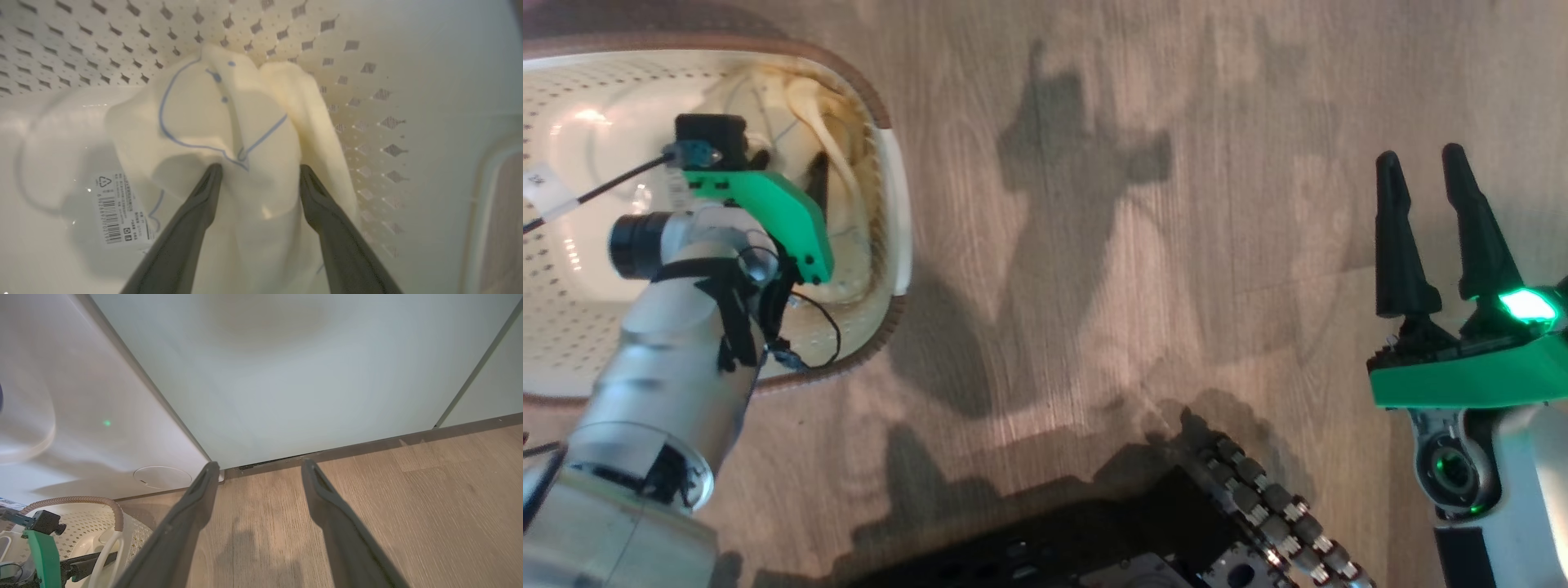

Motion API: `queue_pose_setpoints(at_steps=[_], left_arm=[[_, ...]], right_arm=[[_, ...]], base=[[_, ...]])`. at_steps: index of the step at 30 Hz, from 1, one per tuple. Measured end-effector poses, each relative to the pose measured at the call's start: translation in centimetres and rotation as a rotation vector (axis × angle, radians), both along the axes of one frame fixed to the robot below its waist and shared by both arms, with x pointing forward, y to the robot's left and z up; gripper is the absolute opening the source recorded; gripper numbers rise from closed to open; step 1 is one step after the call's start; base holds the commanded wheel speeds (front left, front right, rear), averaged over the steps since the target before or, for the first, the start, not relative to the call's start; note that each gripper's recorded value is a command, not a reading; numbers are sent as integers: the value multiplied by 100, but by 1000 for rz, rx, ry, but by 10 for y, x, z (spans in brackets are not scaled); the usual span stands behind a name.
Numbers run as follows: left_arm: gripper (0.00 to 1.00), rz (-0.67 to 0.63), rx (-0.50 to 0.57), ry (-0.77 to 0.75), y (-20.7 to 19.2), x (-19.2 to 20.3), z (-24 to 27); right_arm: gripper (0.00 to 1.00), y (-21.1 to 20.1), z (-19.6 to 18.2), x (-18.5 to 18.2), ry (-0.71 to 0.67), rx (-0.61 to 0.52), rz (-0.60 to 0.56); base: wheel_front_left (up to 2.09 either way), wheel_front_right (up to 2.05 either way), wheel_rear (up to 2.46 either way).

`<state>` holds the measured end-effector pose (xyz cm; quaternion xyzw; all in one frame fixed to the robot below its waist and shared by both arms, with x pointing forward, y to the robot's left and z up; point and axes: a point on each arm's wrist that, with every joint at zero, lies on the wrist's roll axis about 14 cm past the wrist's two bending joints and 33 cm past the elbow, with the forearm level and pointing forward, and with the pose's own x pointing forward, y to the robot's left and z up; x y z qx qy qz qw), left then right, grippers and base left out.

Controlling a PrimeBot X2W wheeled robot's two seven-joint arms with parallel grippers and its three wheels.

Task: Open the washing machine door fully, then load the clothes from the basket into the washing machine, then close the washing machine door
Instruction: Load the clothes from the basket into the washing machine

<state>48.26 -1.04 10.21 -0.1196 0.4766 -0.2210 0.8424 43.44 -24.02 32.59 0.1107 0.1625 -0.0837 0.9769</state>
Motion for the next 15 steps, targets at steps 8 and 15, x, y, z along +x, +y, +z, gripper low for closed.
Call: queue_pose_setpoints(at_steps=[8, 15], left_arm=[[100, 1, 17, 86, -5, -8, -29], [0, 2, 28, 121, -4, -12, -37]], right_arm=[[100, -9, -8, -7, 35, -11, -24], [100, -9, -12, -9, 48, -10, -25]], base=[[0, 0, 0], [0, 0, 0]])
